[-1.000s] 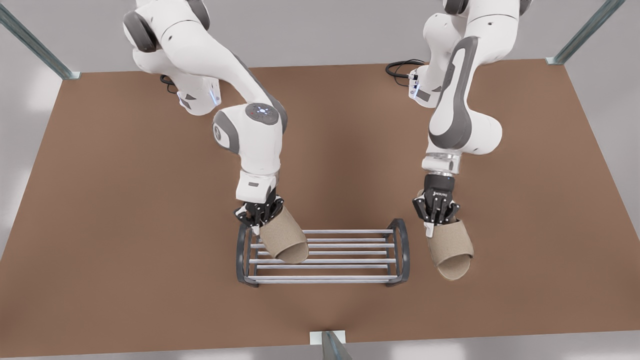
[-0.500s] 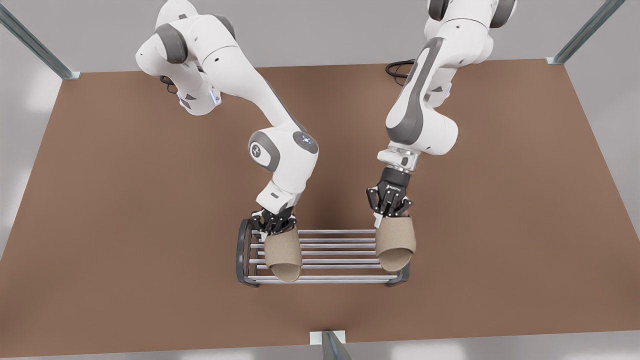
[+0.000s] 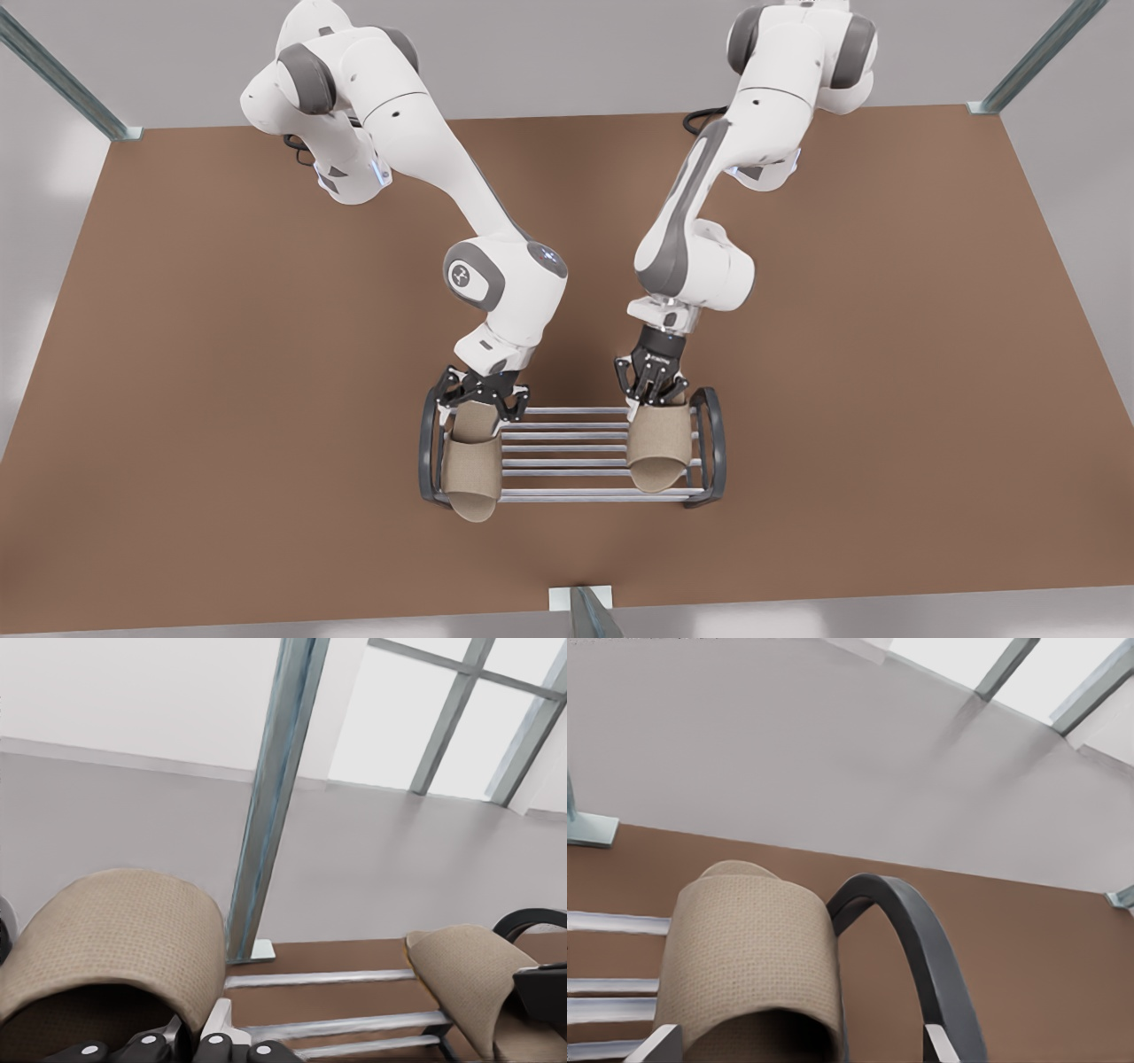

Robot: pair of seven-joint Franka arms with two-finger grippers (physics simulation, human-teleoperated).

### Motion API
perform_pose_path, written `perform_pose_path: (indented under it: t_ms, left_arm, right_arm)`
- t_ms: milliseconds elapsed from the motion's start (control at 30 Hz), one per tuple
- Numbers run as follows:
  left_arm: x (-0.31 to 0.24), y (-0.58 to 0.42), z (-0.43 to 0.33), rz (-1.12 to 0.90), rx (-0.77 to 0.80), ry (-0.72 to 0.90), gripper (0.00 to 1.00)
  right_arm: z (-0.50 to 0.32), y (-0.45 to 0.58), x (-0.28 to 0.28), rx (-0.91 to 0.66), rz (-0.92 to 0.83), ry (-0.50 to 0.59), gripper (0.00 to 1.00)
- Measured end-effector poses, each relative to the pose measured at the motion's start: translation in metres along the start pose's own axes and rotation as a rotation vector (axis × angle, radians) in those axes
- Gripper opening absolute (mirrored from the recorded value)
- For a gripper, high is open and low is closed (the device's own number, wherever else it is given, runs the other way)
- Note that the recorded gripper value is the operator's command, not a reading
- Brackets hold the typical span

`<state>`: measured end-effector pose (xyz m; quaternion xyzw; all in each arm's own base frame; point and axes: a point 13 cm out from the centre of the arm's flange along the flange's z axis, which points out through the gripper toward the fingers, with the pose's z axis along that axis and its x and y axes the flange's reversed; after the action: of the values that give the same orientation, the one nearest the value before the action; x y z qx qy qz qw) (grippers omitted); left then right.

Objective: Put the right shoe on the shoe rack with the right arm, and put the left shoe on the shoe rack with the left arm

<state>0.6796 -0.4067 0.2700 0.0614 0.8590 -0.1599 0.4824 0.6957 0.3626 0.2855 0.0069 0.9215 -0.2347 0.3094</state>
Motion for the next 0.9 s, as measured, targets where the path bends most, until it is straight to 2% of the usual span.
perform_pose_path:
  t_ms: [233, 267, 300, 400, 467, 533, 633, 700, 900]
  left_arm:
    - [0.046, 0.018, 0.022, 0.02, -0.033, 0.057, 0.21]
    - [0.045, 0.018, 0.022, 0.021, -0.032, 0.056, 0.73]
    - [0.044, 0.017, 0.022, 0.02, -0.032, 0.054, 1.0]
    - [0.043, 0.019, 0.023, 0.017, -0.033, 0.053, 1.0]
    - [0.041, 0.024, 0.023, 0.013, -0.039, 0.052, 1.0]
    - [0.04, 0.026, 0.023, 0.013, -0.041, 0.052, 1.0]
    - [0.038, 0.026, 0.022, 0.014, -0.04, 0.049, 1.0]
    - [0.037, 0.023, 0.022, 0.015, -0.037, 0.048, 1.0]
    - [0.025, 0.017, 0.015, 0.012, -0.026, 0.036, 1.0]
  right_arm:
    - [-0.023, 0.019, 0.003, -0.043, 0.045, -0.007, 1.0]
    - [-0.032, 0.021, 0.002, -0.056, 0.055, -0.008, 1.0]
    - [-0.048, 0.021, -0.002, -0.075, 0.069, -0.008, 1.0]
    - [-0.12, -0.016, -0.033, -0.169, 0.176, 0.025, 1.0]
    - [-0.167, -0.078, -0.061, -0.255, 0.308, 0.112, 1.0]
    - [-0.183, -0.163, -0.074, -0.321, 0.455, 0.273, 1.0]
    - [-0.112, -0.304, -0.05, -0.301, 0.603, 0.571, 1.0]
    - [-0.062, -0.34, 0.004, -0.266, 0.579, 0.737, 1.0]
    - [-0.028, -0.3, 0.046, -0.307, 0.344, 0.855, 1.0]
